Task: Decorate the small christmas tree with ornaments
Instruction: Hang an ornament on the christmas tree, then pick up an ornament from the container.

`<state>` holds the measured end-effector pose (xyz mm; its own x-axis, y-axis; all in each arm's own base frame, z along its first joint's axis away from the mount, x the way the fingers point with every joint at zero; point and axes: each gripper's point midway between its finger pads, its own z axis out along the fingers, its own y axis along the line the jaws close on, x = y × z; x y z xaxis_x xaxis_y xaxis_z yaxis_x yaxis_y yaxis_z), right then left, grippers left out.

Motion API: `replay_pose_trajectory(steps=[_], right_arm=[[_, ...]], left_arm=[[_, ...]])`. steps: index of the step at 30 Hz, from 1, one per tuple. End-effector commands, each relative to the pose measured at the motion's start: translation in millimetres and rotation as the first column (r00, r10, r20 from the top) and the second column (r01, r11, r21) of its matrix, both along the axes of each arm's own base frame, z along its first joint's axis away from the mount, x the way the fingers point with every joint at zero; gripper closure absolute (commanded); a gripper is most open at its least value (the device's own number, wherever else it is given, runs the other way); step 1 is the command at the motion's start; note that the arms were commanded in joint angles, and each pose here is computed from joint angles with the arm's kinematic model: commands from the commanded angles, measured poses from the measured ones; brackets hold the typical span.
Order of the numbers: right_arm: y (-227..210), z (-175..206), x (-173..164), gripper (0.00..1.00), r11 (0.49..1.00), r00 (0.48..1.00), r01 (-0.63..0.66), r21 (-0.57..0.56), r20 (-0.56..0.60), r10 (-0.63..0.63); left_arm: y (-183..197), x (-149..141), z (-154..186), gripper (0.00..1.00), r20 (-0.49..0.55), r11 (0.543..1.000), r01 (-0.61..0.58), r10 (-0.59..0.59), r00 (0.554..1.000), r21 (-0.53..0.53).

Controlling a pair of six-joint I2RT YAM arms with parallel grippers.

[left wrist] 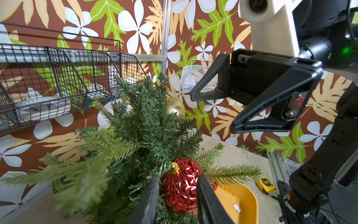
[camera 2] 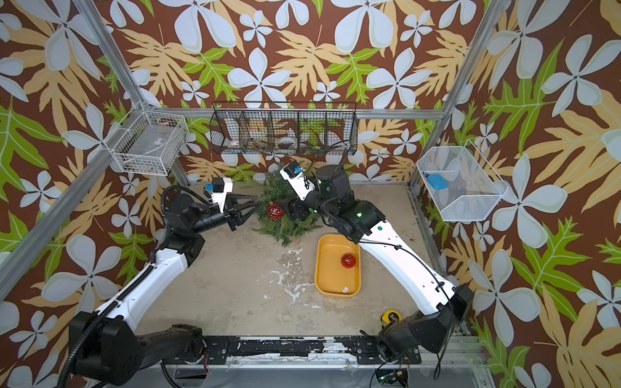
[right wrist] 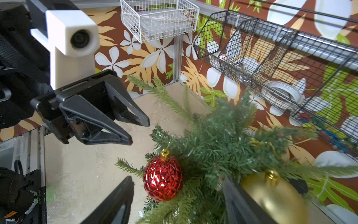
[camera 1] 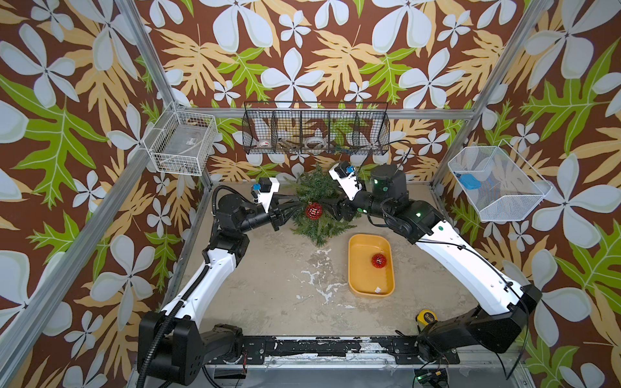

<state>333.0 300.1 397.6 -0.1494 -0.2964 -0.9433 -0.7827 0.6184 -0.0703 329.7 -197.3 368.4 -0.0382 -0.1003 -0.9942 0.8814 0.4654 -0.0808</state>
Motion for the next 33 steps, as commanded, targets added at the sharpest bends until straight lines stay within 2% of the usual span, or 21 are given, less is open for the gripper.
replay_pose_trajectory(steps=[1,5,9,14,16,20,22,25,27,31,33], right_arm=[[-29,-7,5,0.27,0.993,0.992,0.116,0.006,-0.046,-0.115],[-69,-27,2,0.28,0.972,0.966,0.235,0.004,-0.107,-0.234],[-107,-79,-3,0.28,0.937,0.912,0.346,-0.05,-0.216,-0.348],[-144,-161,-12,0.31,0.878,0.8,0.451,-0.159,-0.365,-0.476],[-152,-193,-16,0.32,0.858,0.755,0.456,-0.237,-0.408,-0.514],[-159,-232,-21,0.31,0.828,0.693,0.451,-0.334,-0.453,-0.561],[-168,-245,-21,0.31,0.791,0.663,0.469,-0.392,-0.436,-0.609],[-192,-269,-18,0.32,0.692,0.594,0.514,-0.506,-0.372,-0.713],[-201,-286,-18,0.32,0.645,0.561,0.508,-0.572,-0.348,-0.751],[-209,-307,-18,0.3,0.57,0.54,0.49,-0.66,-0.283,-0.792],[-205,-313,-18,0.3,0.552,0.545,0.477,-0.684,-0.262,-0.796]], left_arm=[[7,1,7,0.65,0.047,0.998,-0.065,0.065,0.997,0.002],[13,-7,15,0.65,0.055,0.995,-0.103,0.104,0.993,-0.004],[21,-23,15,0.65,0.049,0.99,-0.137,0.138,0.989,-0.013],[26,-39,-12,0.64,0.013,0.988,-0.156,0.157,0.988,-0.006],[28,-42,-24,0.63,0.001,0.987,-0.162,0.162,0.987,0.004],[29,-48,-38,0.63,-0.011,0.986,-0.164,0.164,0.986,0.015],[31,-47,-42,0.64,-0.037,0.983,-0.181,0.181,0.983,0.002],[30,-51,-41,0.64,-0.035,0.986,-0.169,0.169,0.985,-0.008],[31,-52,-40,0.64,-0.031,0.985,-0.173,0.173,0.984,-0.01],[31,-52,-40,0.64,-0.038,0.985,-0.174,0.174,0.984,-0.013],[31,-52,-39,0.63,-0.038,0.985,-0.172,0.171,0.984,-0.015]])
